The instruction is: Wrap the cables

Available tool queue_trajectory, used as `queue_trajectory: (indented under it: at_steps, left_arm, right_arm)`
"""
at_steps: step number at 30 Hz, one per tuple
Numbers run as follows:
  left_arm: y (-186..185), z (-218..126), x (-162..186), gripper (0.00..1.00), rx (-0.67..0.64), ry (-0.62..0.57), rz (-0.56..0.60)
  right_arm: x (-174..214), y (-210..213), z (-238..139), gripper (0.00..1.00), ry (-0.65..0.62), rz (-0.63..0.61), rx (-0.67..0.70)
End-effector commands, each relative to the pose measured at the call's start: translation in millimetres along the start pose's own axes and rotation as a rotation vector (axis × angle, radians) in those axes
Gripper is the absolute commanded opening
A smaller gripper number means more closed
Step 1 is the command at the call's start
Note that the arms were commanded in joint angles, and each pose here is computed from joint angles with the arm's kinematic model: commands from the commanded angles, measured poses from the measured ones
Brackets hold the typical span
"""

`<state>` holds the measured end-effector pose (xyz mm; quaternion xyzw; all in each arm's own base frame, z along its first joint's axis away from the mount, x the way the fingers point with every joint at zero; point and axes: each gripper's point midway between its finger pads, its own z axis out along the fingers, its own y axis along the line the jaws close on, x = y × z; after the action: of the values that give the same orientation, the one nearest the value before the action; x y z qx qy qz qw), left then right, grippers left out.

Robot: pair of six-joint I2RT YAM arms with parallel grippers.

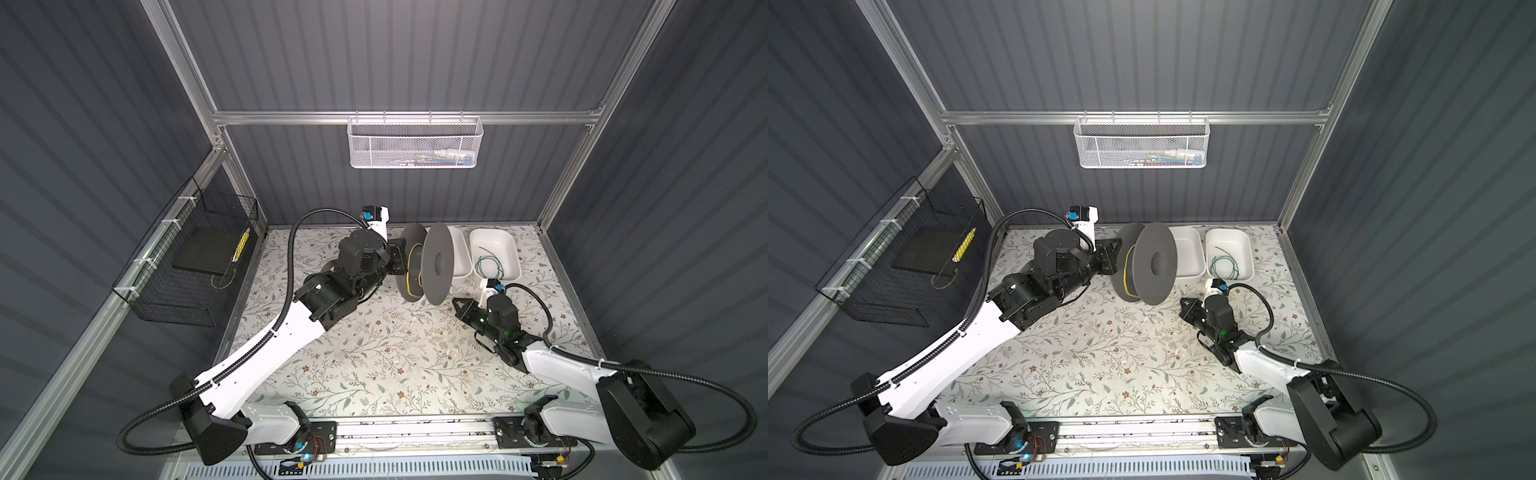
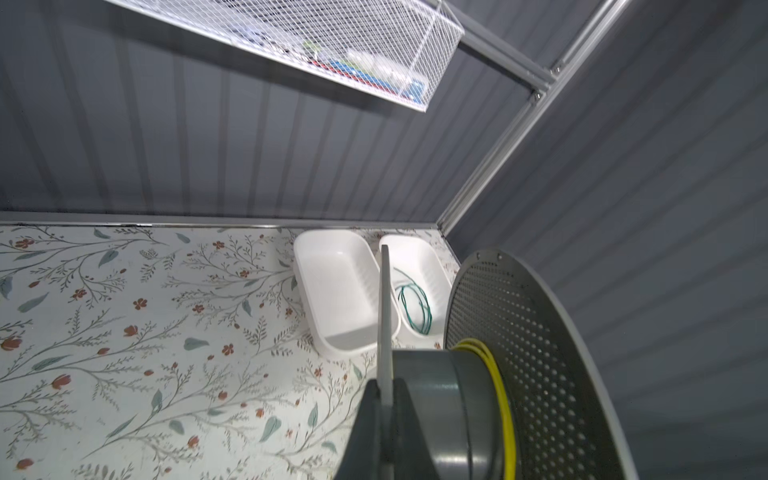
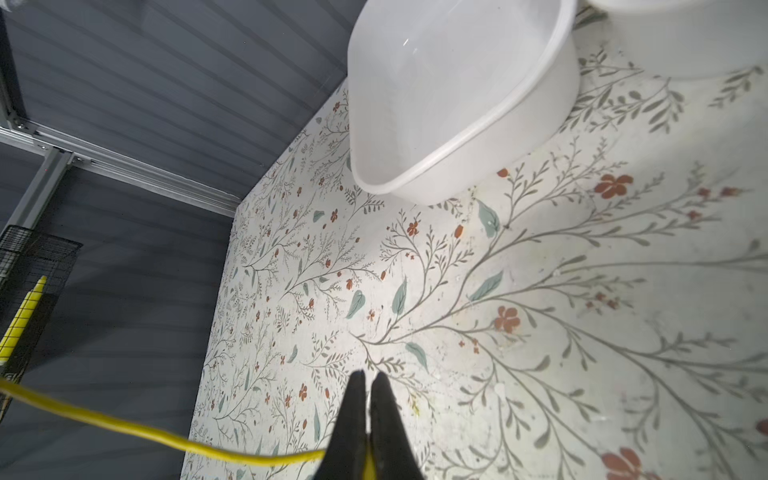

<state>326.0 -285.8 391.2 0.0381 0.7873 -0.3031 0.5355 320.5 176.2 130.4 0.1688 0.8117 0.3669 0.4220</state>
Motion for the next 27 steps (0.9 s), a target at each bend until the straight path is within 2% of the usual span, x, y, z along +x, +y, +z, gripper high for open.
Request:
queue_trajectory:
  at_steps: [1,6,11,18,21,23,24,27]
  left_arm:
    - [-1,13,-34,0.00,-0.025,-0.160,-0.112]
    - [27,43,14,0.00,-0.117,-0.099,-0.079]
    - [43,52,36,0.00,-0.168,-0.057,-0.029]
    - [46,48,45,0.00,-0.167,-0.023,0.012]
    - [47,45,53,0.00,-0.165,0.022,0.047]
    - [55,42,59,0.00,-0.194,0.039,0.063]
    - [59,39,61,0.00,-0.209,0.040,0.070]
    - [69,31,63,0.00,-0.240,0.029,0.073]
  right_arm:
    - [-28,22,-8,0.00,-0.148,-0.012,-0.004]
    - [-26,18,3,0.00,-0.133,-0.008,-0.002]
    - [-19,29,4,0.00,-0.098,0.005,-0.055]
    - [-4,2,12,0.04,-0.055,0.008,0.020]
    - [2,-5,15,0.15,-0.016,0.018,0.028]
    - [4,-6,13,0.15,-0.001,0.016,0.020]
    - [4,-7,11,0.19,0.004,0.016,0.019]
    - [10,-1,6,0.18,0.045,0.007,-0.010]
